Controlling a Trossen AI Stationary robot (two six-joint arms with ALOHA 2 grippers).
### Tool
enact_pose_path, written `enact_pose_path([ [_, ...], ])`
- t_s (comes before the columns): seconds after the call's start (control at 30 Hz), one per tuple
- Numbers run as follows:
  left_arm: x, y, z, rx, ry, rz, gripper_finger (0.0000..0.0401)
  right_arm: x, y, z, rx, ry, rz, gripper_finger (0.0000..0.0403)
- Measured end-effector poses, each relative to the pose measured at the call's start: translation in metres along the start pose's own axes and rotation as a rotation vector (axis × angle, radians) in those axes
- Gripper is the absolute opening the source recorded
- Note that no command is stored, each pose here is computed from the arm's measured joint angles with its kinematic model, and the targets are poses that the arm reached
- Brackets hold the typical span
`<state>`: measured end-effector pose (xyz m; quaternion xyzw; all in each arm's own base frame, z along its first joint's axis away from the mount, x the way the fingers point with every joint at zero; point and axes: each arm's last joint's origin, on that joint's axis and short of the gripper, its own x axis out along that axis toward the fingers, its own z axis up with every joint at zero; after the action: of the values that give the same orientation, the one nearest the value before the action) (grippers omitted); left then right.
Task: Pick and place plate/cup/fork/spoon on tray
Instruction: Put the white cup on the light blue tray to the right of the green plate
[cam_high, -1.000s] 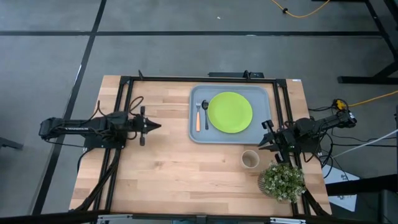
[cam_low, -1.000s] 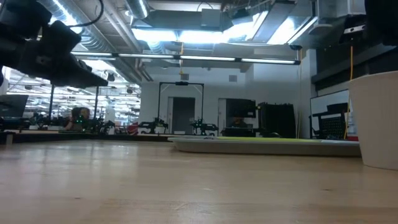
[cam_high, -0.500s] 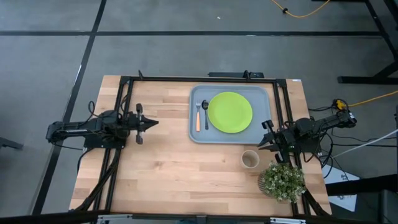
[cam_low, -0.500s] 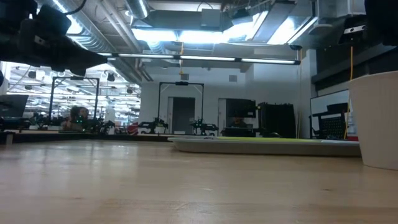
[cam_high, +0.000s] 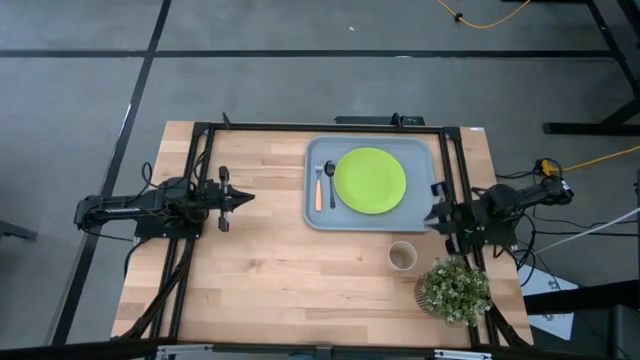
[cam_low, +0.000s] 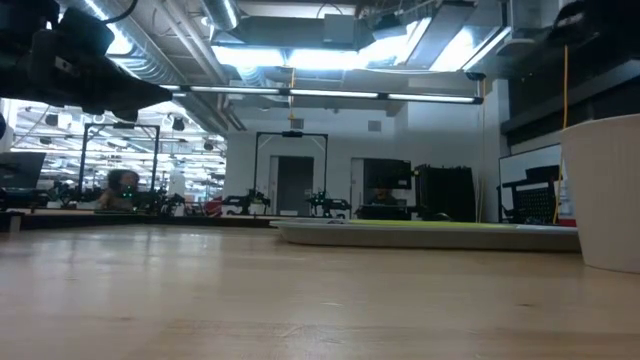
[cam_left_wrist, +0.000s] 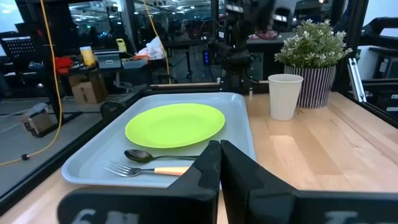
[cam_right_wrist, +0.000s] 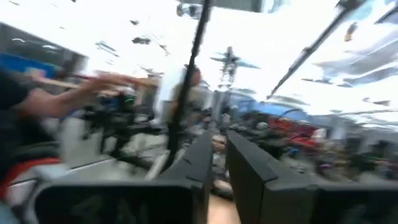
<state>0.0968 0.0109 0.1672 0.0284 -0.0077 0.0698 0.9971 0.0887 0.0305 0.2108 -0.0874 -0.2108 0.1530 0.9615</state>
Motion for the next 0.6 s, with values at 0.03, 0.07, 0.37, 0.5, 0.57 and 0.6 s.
enact_pose_path([
  [0.03, 0.000, 0.000, 0.000, 0.000, 0.000, 0.000, 0.0000, 0.001, -0.003, 0.007, -0.015, 0.010, -0.047, 0.0051],
  [0.07, 0.000, 0.000, 0.000, 0.000, 0.000, 0.000, 0.0000, 0.003, -0.006, 0.014, -0.036, 0.036, -0.096, 0.0051],
  [0.37, 0.000, 0.000, 0.000, 0.000, 0.000, 0.000, 0.0000, 0.047, -0.026, 0.060, 0.037, 0.485, -0.229, 0.0051],
  [0.5, 0.000, 0.000, 0.000, 0.000, 0.000, 0.000, 0.0000, 0.076, -0.028, 0.060, 0.102, 0.717, -0.241, 0.0051],
  [0.57, 0.000, 0.000, 0.000, 0.000, 0.000, 0.000, 0.0000, 0.089, -0.028, 0.056, 0.128, 0.846, -0.238, 0.0051],
  [0.6, 0.000, 0.000, 0.000, 0.000, 0.000, 0.000, 0.0000, 0.094, -0.027, 0.053, 0.143, 0.920, -0.241, 0.0051],
])
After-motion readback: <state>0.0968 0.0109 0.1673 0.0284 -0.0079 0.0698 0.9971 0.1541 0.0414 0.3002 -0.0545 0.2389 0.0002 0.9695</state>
